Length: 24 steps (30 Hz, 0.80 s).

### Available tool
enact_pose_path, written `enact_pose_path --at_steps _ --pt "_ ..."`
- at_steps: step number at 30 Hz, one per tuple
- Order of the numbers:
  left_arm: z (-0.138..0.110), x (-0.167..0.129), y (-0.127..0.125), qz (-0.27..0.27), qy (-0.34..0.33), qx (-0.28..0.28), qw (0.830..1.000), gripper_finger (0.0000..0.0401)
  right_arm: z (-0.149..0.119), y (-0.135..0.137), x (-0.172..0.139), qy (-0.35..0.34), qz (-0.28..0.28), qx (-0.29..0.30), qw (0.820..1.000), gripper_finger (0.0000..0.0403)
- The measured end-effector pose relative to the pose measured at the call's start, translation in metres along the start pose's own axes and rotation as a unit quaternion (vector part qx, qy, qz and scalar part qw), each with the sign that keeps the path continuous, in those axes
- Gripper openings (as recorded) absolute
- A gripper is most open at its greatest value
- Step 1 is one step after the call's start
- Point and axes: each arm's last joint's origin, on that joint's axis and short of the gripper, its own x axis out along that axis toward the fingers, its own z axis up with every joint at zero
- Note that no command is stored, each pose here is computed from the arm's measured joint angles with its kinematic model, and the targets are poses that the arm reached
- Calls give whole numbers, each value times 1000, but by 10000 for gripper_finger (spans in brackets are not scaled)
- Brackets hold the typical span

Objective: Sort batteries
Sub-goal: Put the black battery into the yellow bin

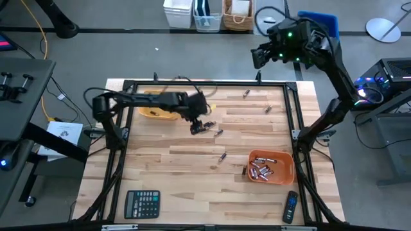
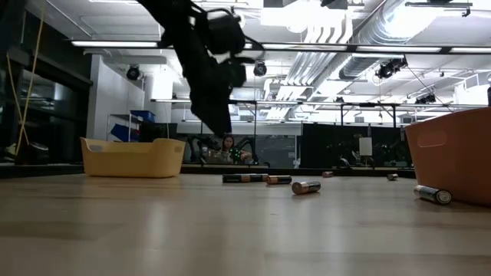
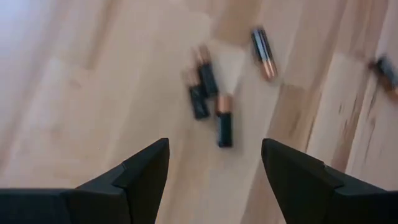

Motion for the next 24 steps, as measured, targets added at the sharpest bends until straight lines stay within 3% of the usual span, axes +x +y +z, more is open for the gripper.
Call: enact_pose_path --at_steps 5,19,22,24 --pt "0 32 -25 25 1 75 997 240 -4 4 0 11 -19 -1 1000 206" --pt "-12 87 -18 8 61 29 998 234 -5 4 0 14 -22 -37 999 206" --pt "-18 96 -17 3 92 22 995 190 -5 4 0 15 -22 -40 999 206" --pt "-20 95 -16 -1 103 19 994 123 -5 4 0 15 -22 -46 999 206"
